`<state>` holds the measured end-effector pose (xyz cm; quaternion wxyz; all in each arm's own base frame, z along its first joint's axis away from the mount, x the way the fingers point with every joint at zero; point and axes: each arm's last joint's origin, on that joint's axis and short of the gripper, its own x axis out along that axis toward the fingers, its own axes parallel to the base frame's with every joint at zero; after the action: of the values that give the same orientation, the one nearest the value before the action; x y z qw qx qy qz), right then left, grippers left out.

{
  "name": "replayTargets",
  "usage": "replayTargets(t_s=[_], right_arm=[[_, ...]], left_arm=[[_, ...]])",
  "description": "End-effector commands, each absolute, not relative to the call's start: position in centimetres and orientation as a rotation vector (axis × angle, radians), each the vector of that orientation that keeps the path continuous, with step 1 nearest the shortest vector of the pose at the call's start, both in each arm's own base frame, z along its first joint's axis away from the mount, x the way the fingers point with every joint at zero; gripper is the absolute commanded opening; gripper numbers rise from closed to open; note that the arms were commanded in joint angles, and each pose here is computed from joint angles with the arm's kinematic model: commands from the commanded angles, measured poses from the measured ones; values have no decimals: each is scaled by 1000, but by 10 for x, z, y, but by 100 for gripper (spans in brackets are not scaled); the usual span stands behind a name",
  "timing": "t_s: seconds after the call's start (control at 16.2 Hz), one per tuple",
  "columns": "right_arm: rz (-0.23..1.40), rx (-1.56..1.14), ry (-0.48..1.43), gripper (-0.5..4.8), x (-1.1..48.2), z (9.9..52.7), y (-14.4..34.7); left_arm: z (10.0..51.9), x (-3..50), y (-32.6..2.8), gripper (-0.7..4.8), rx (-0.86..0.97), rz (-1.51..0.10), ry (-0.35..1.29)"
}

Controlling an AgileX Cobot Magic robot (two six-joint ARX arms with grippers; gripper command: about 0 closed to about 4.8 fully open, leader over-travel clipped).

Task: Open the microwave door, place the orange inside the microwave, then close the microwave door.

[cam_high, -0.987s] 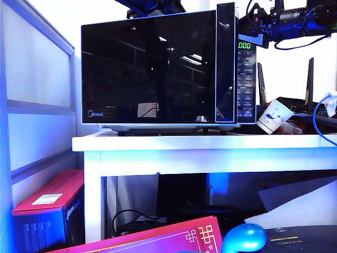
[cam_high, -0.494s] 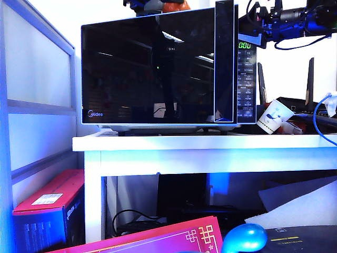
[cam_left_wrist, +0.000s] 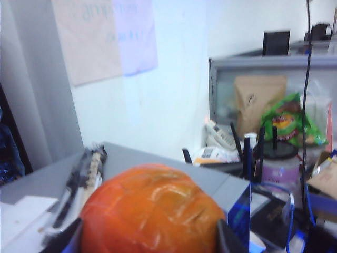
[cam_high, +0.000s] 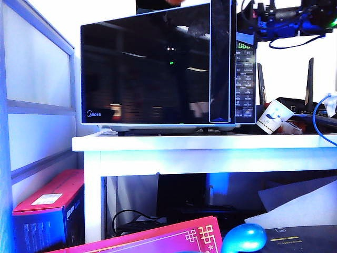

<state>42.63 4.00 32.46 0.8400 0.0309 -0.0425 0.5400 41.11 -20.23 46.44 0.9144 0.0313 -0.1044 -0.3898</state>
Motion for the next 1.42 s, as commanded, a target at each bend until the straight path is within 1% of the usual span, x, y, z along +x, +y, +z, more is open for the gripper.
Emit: replayTargets(t_s=[0.06, 0.43, 0.8, 1.05, 1.3, 1.42], right_arm=[[1190, 69, -92, 282, 423, 329, 49], [1291, 84, -62, 282, 420, 328, 65], [1394, 98, -36, 282, 414, 329, 87], [1465, 95, -33, 282, 406, 335, 98], [1477, 103, -28, 282, 402, 341, 100], [1491, 102, -31, 282, 399, 344, 104]], left_arm=[[480, 399, -198, 280, 56, -803, -252], [489, 390, -194, 280, 57, -803, -246], [485, 391, -194, 280, 58, -806, -204], [481, 388, -192, 280, 64, -808, -130], [477, 386, -191, 280, 66, -811, -56], [472, 386, -191, 280, 68, -814, 6]])
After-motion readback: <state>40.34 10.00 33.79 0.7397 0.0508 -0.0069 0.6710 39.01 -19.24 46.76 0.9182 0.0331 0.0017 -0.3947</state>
